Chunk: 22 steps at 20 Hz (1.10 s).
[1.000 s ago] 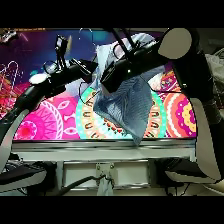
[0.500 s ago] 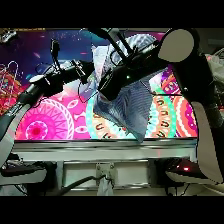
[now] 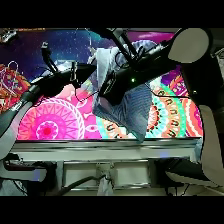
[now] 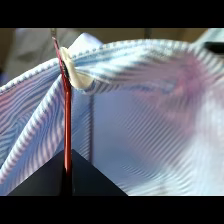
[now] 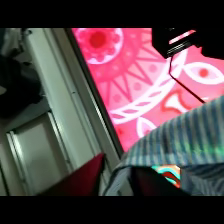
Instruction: Fold the clothes and pants, and hang the long-sleeved shirts on hangers.
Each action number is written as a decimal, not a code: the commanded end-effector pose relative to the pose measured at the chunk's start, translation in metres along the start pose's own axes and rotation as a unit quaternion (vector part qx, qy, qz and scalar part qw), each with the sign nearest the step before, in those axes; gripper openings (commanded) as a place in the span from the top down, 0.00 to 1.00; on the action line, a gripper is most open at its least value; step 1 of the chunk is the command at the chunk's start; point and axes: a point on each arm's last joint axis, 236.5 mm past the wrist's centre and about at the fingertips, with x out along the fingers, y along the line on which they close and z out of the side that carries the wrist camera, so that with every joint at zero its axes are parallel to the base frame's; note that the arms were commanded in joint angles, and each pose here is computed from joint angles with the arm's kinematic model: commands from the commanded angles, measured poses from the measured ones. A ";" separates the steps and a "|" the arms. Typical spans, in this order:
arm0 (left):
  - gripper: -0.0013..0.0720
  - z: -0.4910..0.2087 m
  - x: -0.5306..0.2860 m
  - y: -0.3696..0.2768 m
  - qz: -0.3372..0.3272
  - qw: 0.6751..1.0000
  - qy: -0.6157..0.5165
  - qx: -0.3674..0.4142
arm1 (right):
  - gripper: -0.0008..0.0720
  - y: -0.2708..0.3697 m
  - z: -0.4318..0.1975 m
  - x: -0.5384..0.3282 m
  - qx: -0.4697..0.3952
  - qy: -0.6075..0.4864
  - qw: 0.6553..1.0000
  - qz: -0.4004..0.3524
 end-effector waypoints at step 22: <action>0.97 -0.002 -0.012 -0.041 -0.117 0.990 -0.023 -0.074 | 0.19 -0.150 0.018 -0.038 -0.287 0.058 0.906 -0.305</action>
